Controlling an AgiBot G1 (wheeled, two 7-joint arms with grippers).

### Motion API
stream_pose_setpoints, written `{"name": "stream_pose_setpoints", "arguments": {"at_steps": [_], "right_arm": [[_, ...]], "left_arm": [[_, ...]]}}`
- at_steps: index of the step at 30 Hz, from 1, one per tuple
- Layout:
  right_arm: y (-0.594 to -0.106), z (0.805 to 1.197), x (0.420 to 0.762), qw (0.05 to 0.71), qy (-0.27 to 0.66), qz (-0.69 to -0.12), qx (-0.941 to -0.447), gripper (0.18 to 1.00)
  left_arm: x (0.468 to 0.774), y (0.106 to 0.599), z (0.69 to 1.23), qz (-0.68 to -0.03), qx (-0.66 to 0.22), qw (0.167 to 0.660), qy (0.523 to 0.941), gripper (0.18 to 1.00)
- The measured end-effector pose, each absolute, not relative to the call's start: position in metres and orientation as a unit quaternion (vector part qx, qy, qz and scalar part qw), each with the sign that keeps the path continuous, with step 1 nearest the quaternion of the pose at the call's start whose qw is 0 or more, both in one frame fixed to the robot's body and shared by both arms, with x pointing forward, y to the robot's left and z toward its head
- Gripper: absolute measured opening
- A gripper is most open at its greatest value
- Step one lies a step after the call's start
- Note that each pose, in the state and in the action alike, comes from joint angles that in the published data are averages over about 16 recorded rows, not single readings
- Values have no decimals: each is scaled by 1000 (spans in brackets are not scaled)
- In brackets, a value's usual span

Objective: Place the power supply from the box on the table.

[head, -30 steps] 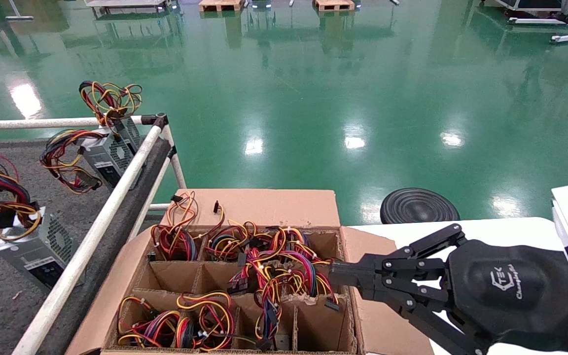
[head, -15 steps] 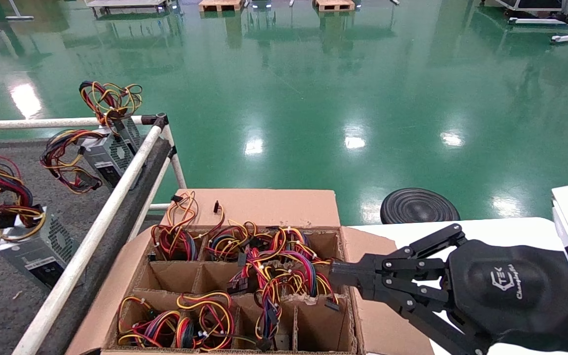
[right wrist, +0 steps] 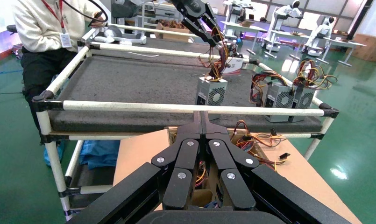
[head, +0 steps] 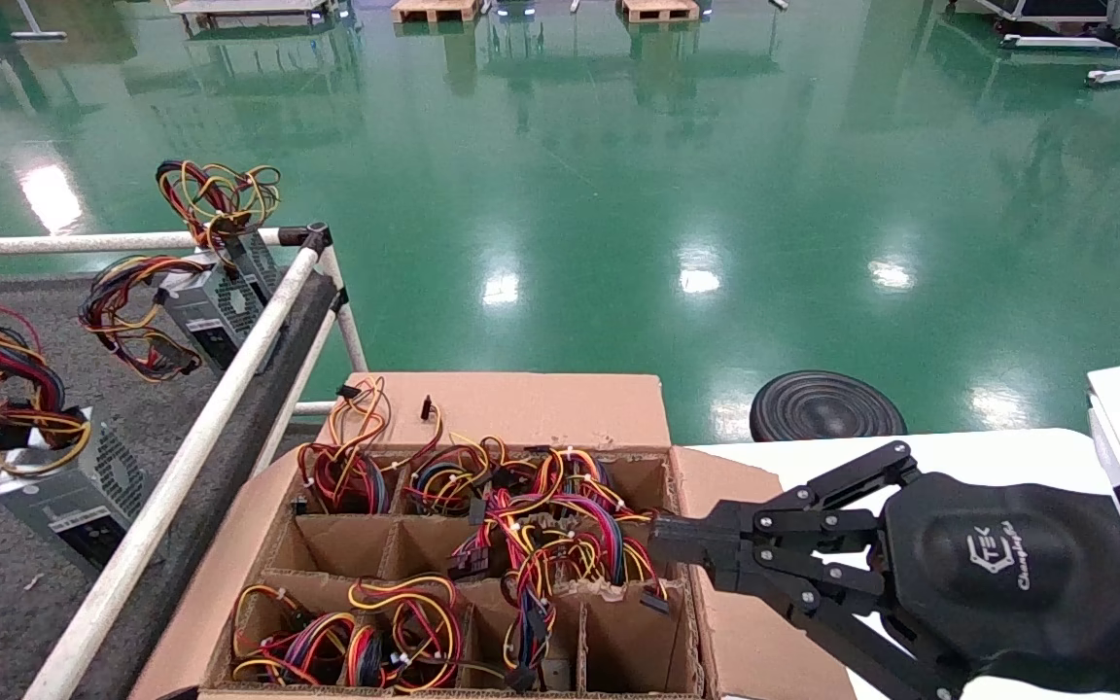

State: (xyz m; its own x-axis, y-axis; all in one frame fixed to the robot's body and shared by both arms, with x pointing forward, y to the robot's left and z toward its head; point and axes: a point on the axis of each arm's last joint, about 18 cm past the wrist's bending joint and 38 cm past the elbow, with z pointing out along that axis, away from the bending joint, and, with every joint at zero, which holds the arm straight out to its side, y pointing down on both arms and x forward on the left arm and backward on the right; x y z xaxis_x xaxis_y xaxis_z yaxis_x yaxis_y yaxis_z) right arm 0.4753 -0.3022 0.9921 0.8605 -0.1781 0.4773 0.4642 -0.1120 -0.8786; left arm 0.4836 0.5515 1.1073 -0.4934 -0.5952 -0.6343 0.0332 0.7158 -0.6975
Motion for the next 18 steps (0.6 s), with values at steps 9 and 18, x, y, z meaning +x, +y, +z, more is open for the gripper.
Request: {"name": "stream_pose_setpoints", "arguments": {"at_steps": [9,18], "right_arm": [[-302,992,475,659,-101,-244,-705,194],[-302,992,475,659,-101,-244,-705,194]], "left_arm": [[484,551,1107,-334,-175,471,797,460],[484,551,1107,-334,-175,471,797,672]]}}
